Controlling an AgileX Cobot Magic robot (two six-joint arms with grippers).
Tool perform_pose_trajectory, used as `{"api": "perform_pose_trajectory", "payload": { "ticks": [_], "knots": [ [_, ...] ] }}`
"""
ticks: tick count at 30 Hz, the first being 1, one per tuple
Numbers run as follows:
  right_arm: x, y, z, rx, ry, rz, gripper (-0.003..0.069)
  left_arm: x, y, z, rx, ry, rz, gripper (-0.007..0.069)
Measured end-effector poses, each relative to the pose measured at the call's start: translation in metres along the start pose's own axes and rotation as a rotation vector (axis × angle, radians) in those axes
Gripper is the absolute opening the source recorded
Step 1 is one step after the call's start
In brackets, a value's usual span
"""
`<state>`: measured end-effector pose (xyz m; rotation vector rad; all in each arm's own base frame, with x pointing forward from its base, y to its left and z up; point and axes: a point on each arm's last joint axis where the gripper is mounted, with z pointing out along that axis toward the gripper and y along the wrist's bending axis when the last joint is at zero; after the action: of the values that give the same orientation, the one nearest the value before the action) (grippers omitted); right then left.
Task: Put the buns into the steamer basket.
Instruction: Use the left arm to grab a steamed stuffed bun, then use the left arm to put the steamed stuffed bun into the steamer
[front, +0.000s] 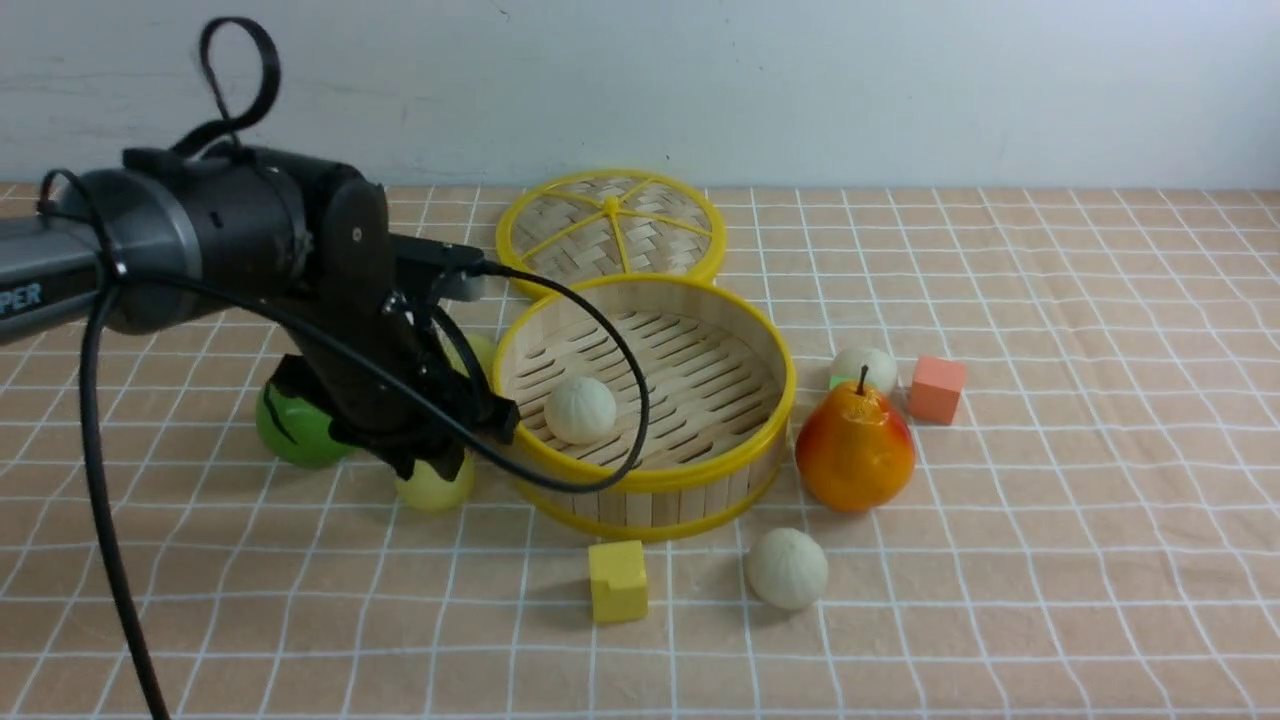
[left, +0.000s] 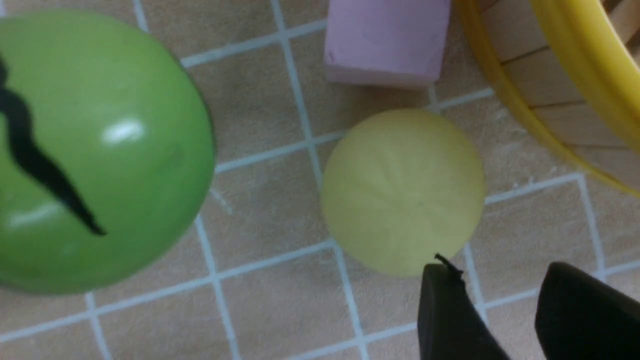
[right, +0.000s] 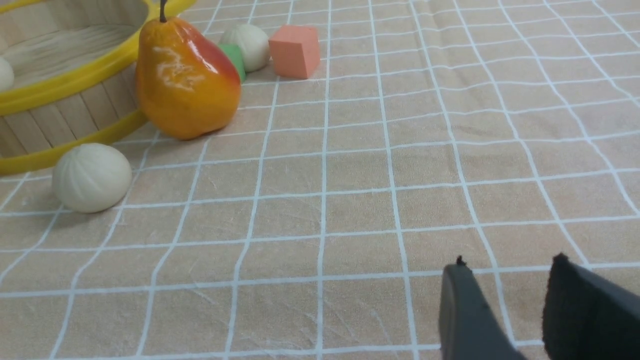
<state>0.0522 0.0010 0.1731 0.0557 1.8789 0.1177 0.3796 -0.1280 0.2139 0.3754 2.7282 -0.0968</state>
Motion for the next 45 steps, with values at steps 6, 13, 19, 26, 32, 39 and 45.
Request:
{"api": "perform_pose_trajectory", "payload": {
  "ticks": [6, 13, 19, 26, 32, 39, 45],
  "knots": [
    [0.0, 0.0, 0.0, 0.0, 0.0, 0.0, 0.0239, -0.005, 0.003, 0.009, -0.032, -0.051, 0.036, 0.0248],
    [0.0, 0.0, 0.0, 0.0, 0.0, 0.0, 0.0239, -0.009, 0.004, 0.015, -0.051, -0.092, 0.054, 0.0248],
    [0.0, 0.0, 0.0, 0.0, 0.0, 0.0, 0.0239, -0.009, 0.006, 0.033, -0.069, -0.096, 0.085, 0.0248],
    [0.0, 0.0, 0.0, 0.0, 0.0, 0.0, 0.0239, -0.01, 0.006, 0.037, -0.077, -0.111, 0.068, 0.0211],
    [0.0, 0.0, 0.0, 0.0, 0.0, 0.0, 0.0239, -0.007, 0.007, 0.037, -0.082, -0.068, 0.052, -0.0013],
    [0.0, 0.0, 0.0, 0.0, 0.0, 0.0, 0.0239, -0.007, 0.005, -0.007, -0.065, -0.078, -0.01, -0.0013],
    [0.0, 0.0, 0.0, 0.0, 0.0, 0.0, 0.0239, -0.025, -0.026, -0.069, 0.016, -0.359, 0.1, -0.0013]
  ]
}}
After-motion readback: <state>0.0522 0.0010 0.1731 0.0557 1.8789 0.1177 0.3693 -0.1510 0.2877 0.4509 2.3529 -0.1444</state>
